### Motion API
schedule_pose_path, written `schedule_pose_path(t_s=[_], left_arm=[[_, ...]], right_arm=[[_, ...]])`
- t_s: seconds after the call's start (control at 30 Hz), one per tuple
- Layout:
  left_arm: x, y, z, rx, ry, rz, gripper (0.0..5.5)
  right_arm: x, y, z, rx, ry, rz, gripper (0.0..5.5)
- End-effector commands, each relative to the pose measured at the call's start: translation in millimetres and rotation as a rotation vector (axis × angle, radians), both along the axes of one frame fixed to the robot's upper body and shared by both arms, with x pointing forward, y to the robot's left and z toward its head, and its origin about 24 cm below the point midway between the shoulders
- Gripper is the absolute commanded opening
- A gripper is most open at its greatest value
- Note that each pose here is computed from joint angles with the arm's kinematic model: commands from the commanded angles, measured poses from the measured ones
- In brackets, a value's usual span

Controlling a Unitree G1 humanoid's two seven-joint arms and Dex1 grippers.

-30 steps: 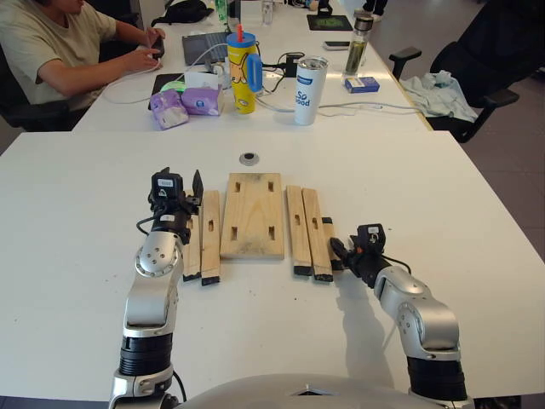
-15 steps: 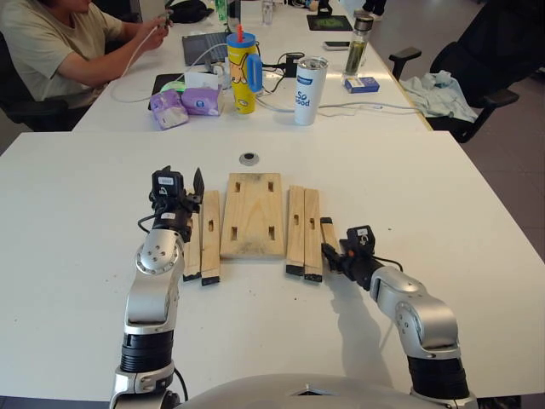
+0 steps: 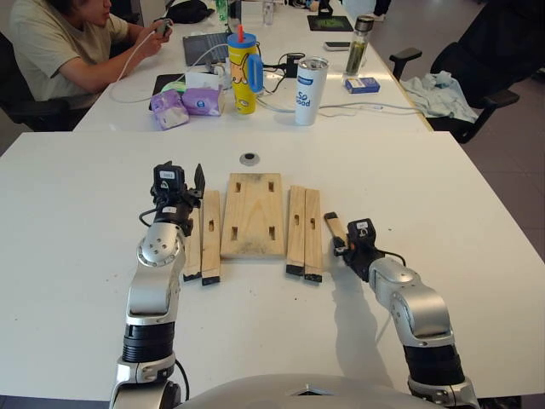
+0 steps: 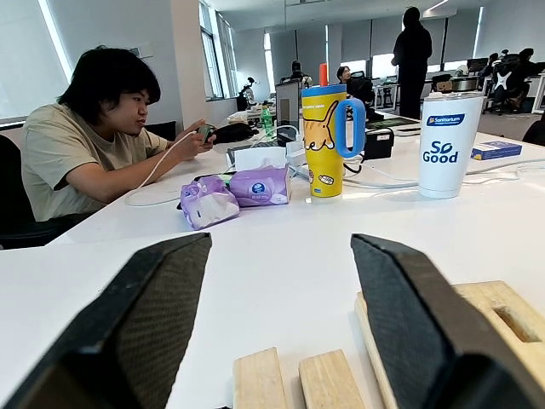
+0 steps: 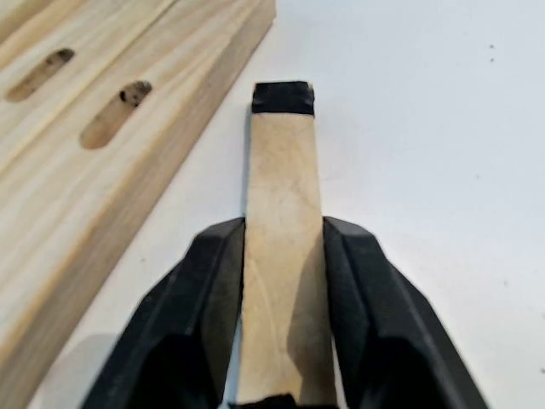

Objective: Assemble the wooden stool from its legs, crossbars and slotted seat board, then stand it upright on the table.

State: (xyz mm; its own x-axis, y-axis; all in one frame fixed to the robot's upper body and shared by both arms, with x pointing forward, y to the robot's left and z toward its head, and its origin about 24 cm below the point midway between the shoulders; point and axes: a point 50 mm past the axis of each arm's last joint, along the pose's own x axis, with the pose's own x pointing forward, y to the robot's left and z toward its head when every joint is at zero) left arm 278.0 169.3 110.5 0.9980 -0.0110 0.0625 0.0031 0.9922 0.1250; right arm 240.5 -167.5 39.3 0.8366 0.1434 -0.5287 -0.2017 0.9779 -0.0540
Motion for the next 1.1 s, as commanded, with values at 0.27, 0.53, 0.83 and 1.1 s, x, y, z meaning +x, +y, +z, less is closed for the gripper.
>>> schedule_pose_path(t_s=[0.27,0.53,0.83,1.1], left_arm=[[18,-20,35,-0.466,0.065,-0.397,3.04],[13,-54,54,-0.708,0.165,-0.72,3.04],[8,-66,63,-0.819,0.206,-0.841,3.04],[4,-67,58,-0.858,0.257,-0.882,1.79]], right_arm=[[22,30,75,0.326,-0.541,0.219,1.31],[13,50,86,0.347,-0.636,0.456,1.31],[4,63,85,0.315,-0.679,0.567,1.31],[-1,64,88,0.301,-0.721,0.6,1.31]])
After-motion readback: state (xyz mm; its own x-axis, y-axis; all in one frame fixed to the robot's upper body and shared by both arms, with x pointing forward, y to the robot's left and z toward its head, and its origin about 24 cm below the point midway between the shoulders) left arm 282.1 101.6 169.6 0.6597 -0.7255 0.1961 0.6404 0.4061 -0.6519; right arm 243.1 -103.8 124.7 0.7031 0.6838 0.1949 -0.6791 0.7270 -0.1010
